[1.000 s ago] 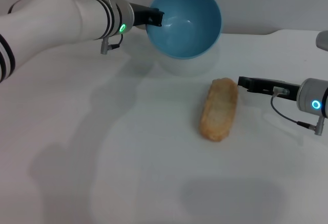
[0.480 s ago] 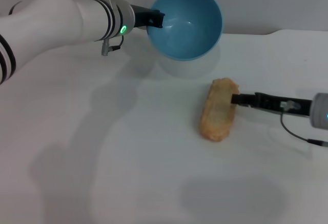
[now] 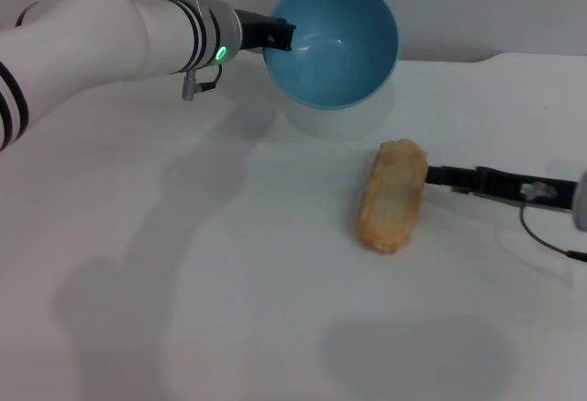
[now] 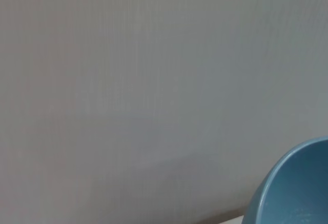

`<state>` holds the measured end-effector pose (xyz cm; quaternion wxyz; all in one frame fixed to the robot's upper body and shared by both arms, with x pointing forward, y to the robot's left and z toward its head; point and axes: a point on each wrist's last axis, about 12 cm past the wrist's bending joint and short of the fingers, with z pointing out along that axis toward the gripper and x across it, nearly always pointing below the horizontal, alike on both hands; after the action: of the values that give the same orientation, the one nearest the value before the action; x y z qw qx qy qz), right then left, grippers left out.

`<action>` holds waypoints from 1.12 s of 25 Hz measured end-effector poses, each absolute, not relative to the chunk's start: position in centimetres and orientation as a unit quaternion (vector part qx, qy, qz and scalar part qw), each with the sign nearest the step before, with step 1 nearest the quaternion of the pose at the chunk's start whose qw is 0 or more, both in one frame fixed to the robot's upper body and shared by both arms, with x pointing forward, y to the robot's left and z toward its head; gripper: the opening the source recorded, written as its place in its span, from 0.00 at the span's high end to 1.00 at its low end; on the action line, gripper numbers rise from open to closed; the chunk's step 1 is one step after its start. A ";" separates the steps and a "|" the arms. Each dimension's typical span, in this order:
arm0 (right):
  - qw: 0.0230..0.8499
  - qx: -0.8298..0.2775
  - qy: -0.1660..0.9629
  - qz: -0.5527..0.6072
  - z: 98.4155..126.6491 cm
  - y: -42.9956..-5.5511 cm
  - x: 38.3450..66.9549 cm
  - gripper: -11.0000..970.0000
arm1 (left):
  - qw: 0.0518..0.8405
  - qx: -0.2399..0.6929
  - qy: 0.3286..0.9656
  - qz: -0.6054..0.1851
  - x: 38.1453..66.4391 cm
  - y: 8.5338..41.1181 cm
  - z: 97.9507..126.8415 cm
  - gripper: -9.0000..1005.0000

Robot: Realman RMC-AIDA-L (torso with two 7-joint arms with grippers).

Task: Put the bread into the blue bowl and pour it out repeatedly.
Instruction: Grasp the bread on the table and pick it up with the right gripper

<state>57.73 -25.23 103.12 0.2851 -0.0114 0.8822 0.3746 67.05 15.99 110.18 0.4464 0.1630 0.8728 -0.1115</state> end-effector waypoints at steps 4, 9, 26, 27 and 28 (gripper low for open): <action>0.280 -0.030 0.890 0.358 102.8 -22.9 58.8 0.35 | 0.447 0.163 0.873 -0.111 67.1 16.0 110.2 0.99; 0.275 -0.043 0.900 0.337 102.5 -21.1 59.5 0.31 | 0.447 0.162 0.873 -0.111 67.0 16.0 110.2 0.99; 0.291 -0.014 0.904 0.313 102.2 -20.8 60.2 0.31 | 0.447 0.157 0.874 -0.110 66.9 16.3 109.8 0.99; 0.291 -0.016 0.904 0.312 102.1 -20.7 60.2 0.31 | 0.447 0.157 0.874 -0.110 66.9 16.3 109.8 0.99; 0.292 -0.022 0.904 0.311 102.1 -20.7 60.2 0.31 | 0.447 0.156 0.874 -0.110 66.8 16.3 109.8 0.99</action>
<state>60.19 -20.68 102.14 0.2920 -0.0222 0.9041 0.3112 66.85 16.29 109.81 0.4467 0.1564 0.8740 -0.1100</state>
